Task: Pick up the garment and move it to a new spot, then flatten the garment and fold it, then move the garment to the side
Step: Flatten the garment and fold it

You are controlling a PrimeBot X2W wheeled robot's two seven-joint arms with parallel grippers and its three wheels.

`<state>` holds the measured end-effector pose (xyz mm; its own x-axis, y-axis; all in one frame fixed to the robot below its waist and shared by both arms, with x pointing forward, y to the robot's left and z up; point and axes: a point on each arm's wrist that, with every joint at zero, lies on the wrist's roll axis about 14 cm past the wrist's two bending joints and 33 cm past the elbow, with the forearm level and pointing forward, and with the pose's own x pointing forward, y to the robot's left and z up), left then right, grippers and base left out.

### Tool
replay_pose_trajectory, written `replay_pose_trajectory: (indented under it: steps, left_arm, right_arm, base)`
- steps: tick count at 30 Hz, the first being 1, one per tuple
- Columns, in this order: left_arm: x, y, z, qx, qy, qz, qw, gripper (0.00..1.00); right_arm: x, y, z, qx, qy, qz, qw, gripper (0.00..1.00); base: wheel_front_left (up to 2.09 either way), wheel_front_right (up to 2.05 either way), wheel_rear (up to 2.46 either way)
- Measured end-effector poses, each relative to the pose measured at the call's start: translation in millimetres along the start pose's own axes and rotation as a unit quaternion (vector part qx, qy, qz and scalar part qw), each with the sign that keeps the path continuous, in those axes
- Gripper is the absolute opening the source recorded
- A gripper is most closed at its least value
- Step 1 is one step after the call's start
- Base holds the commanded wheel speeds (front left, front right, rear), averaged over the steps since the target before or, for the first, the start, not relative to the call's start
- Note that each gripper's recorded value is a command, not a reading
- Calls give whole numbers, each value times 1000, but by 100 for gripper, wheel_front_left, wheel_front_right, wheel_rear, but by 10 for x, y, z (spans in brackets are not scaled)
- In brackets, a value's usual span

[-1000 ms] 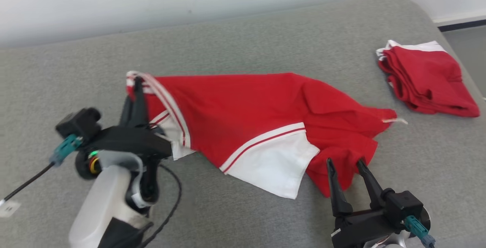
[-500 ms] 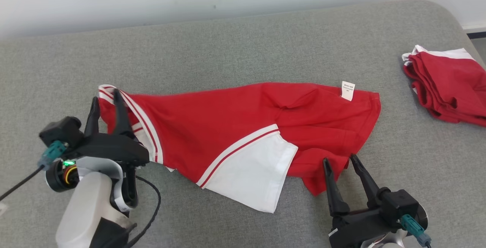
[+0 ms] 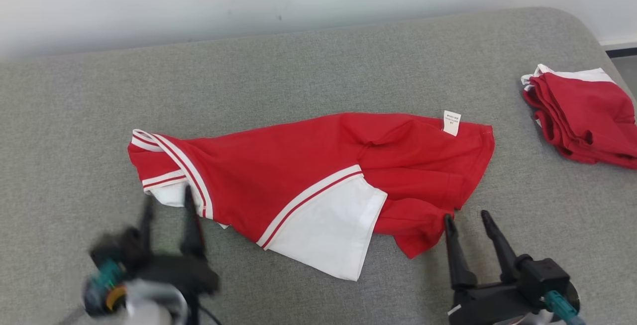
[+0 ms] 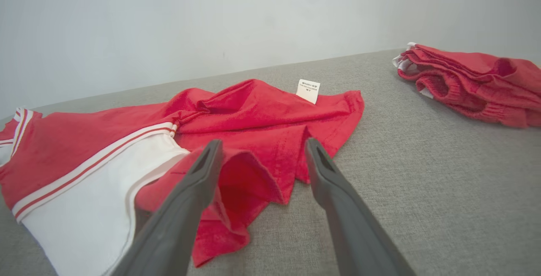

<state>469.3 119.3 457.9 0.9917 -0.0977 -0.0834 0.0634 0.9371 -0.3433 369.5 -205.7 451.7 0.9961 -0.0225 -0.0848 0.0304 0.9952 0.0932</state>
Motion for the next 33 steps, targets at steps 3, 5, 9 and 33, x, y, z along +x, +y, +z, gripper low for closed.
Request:
replay_pose_trajectory:
  steps: [3, 5, 9, 33]
  left_arm:
    - [-268, -162, -193, -7, 19, -25, 999, 100]
    - [-404, -235, -270, -24, 28, -30, 999, 100]
    - [-588, -362, -445, -52, 65, -38, 996, 100]
    - [-840, -1338, -1291, -97, 289, -144, 942, 100]
  right_arm:
    - [-18, -79, 24, -2, -4, -11, 1000, 100]
    - [-25, -114, 33, -5, -5, -16, 1000, 100]
    - [-43, -143, 66, -9, -10, -20, 1000, 100]
    - [-176, -294, 112, -12, -15, -45, 999, 100]
  base:
    - [0, 0, 0]
    - [0, 0, 0]
    - [0, 0, 0]
    - [0, 0, 0]
